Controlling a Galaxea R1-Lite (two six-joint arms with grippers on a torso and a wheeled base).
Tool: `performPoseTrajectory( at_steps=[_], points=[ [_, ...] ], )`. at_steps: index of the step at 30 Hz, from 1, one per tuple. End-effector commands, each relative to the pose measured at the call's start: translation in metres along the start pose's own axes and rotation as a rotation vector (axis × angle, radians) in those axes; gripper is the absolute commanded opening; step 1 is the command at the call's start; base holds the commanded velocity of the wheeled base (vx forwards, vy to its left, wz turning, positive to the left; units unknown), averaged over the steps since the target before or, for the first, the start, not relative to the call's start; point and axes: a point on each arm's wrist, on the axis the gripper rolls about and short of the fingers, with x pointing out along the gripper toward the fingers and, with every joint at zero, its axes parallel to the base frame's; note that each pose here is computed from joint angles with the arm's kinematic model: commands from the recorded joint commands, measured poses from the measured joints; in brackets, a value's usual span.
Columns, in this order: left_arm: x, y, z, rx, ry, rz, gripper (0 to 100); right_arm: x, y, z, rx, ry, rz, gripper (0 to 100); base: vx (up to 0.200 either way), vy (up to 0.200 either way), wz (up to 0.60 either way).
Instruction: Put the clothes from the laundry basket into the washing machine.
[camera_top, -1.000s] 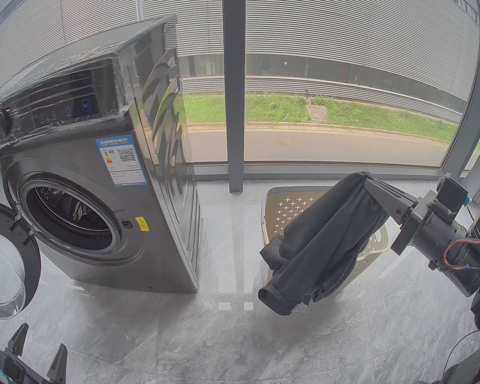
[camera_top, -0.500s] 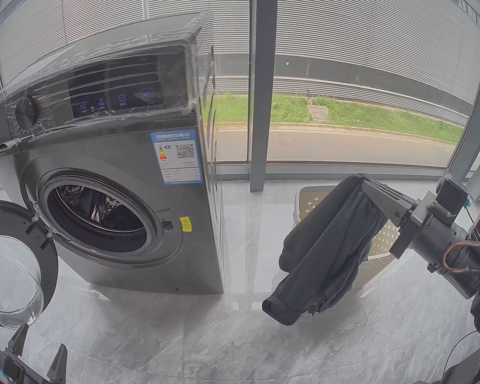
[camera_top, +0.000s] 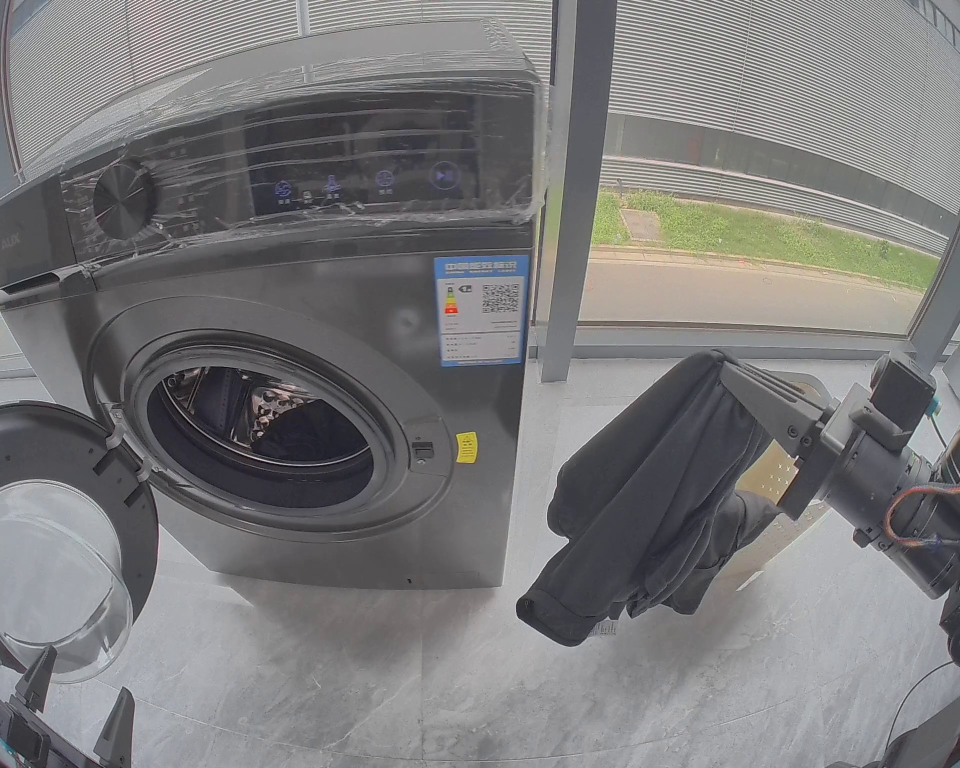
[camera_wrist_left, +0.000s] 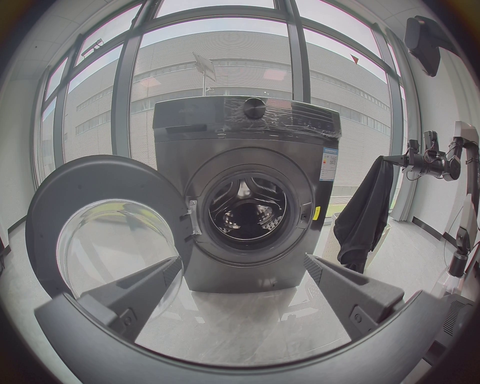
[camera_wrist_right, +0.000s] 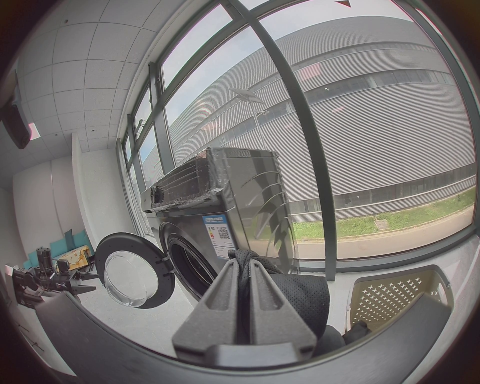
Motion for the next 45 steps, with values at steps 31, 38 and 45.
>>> performPoseTrajectory(
  at_steps=[31,38,45],
  points=[
    [0.0,0.0,-0.005,0.0,0.001,0.0,100,-0.004,-0.001,-0.011,0.003,0.051,-0.006,0,-0.019,0.09,0.0],
    [0.0,0.0,-0.005,0.0,0.001,0.0,100,-0.004,-0.001,-0.012,0.003,0.054,-0.006,0,0.0,0.2,0.0],
    [0.0,0.0,-0.005,-0.002,0.001,0.0,100,-0.004,-0.002,-0.013,0.004,0.055,-0.006,0,0.0,0.2,0.0]
  ],
)
